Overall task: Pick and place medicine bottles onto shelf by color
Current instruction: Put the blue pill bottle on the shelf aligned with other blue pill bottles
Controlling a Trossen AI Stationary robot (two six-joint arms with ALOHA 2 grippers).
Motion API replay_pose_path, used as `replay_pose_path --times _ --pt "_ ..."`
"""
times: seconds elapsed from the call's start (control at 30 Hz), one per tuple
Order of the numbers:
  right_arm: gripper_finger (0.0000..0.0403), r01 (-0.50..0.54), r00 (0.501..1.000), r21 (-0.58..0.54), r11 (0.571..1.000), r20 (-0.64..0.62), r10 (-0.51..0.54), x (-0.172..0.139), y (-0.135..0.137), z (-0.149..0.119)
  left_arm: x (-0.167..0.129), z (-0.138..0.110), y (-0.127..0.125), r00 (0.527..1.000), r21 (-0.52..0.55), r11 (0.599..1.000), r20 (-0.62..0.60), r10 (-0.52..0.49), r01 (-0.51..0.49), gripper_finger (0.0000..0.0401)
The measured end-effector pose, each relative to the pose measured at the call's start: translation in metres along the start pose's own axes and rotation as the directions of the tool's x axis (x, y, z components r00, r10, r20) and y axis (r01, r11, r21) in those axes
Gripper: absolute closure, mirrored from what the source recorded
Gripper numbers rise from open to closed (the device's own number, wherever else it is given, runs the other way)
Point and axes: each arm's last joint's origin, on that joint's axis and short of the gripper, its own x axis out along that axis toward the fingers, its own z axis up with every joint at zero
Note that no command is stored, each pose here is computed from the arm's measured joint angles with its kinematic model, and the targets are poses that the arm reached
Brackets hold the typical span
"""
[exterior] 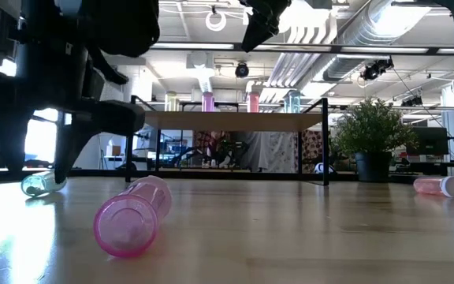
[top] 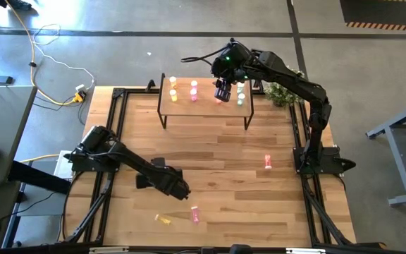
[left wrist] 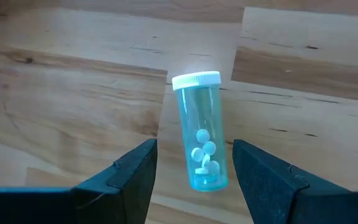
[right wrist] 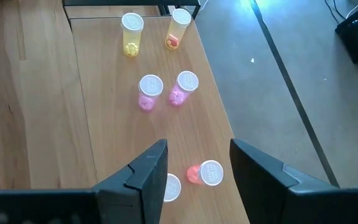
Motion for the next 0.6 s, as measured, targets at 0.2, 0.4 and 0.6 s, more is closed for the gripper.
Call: replay_pose_path --times 0.2,0.4,0.6 --pt "0.0237 0.0 1.0 0.0 1.0 0.0 0.0 0.0 0.0 0.0 0.012 -0.005 -0.007 1.0 0.022 1.0 -0.002 0.023 -0.022 0.0202" --pt "0.0237 0.0 1.0 0.0 1.0 0.0 0.0 0.0 0.0 0.0 0.016 -0.007 -0.009 0.999 0.054 0.998 0.009 0.033 -0.033 0.0203" --pt "0.0237 0.0 1.0 0.0 1.0 0.0 0.0 0.0 0.0 0.0 0.017 -0.006 -0.01 1.0 0.077 0.997 0.004 0.029 -0.029 0.0237"
